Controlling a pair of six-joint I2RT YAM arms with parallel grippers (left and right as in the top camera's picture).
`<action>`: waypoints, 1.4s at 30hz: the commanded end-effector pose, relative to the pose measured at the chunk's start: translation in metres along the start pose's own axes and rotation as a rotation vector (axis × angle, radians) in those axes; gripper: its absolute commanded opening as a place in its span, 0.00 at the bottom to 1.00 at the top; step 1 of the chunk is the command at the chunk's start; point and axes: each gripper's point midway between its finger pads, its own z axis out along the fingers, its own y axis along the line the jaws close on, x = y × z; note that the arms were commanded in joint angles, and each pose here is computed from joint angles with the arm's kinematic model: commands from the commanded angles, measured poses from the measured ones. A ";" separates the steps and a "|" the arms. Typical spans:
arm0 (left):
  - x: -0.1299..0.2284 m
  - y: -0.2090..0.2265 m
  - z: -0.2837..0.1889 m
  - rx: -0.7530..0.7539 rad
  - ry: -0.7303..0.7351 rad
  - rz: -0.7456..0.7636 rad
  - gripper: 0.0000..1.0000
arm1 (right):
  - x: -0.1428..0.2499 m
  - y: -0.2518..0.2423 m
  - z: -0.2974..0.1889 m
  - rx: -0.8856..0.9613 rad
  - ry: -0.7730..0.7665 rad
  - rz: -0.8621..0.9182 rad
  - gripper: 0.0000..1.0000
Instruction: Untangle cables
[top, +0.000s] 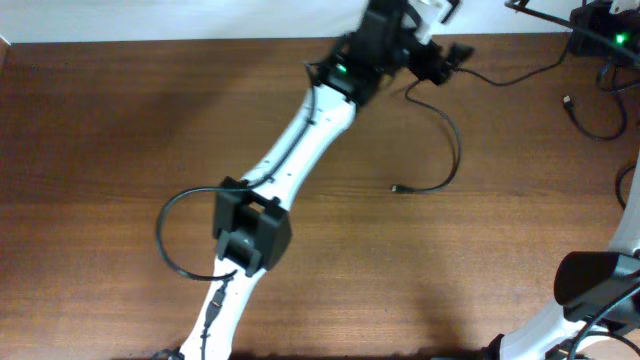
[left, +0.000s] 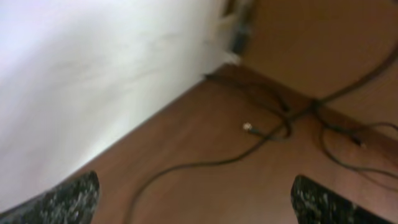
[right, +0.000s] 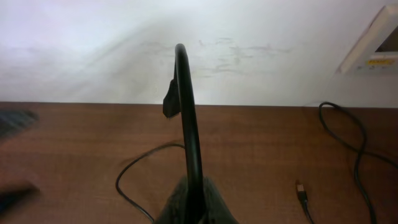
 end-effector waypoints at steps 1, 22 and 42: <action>-0.106 0.020 -0.104 -0.108 -0.143 0.070 0.98 | 0.013 0.000 0.028 -0.019 0.041 -0.033 0.04; -0.095 0.015 -0.177 -0.211 0.051 0.134 0.98 | 0.154 -0.102 0.202 0.320 0.277 0.292 0.04; -0.083 0.015 -0.177 -0.208 0.098 0.138 0.98 | 0.129 0.005 0.131 0.017 0.407 0.393 0.99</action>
